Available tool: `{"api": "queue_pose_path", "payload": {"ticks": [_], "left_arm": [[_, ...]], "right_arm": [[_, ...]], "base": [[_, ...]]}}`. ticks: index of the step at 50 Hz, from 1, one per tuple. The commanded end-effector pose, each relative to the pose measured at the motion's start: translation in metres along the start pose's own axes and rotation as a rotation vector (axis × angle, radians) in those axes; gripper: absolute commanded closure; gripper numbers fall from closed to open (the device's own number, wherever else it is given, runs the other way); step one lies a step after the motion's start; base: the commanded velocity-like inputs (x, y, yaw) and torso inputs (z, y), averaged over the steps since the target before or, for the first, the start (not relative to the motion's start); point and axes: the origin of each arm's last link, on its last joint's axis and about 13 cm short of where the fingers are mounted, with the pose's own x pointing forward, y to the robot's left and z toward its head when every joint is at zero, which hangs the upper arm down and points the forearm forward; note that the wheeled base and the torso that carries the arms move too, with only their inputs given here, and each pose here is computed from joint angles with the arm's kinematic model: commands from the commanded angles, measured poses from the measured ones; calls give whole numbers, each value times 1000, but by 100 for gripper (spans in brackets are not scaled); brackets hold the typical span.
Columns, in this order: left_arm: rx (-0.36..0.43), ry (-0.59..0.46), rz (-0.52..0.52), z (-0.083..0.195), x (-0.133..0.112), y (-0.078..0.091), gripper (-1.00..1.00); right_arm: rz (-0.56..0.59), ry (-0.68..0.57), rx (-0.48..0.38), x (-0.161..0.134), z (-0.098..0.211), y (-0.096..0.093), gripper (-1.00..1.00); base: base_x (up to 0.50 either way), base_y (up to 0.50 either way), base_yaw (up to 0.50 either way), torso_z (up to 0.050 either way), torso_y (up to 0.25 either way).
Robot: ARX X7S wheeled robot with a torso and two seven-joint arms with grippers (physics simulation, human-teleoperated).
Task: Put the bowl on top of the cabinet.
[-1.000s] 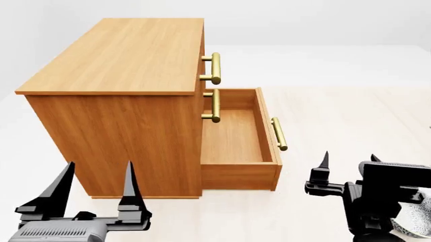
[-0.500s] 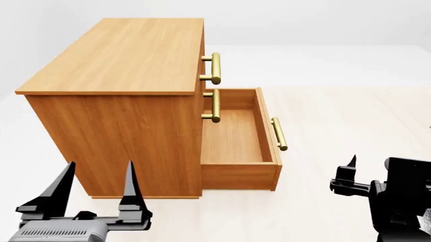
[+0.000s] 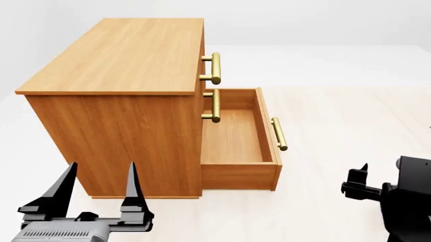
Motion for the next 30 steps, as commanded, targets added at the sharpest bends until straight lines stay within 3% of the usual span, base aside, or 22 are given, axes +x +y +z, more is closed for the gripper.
{"api": "queue_pose_path", "payload": {"ticks": [1,30], "left_arm": [[1,0,-2,0,0,0,-100],[-3,7,-3,-2,2,0,-100]], "right_arm": [[-7,101,8,3,1,-4,-100],[-15,211,31,14,-4,-3,-100]], "base": [[0,0,0,0,0],[0,0,0,0,0]]}}
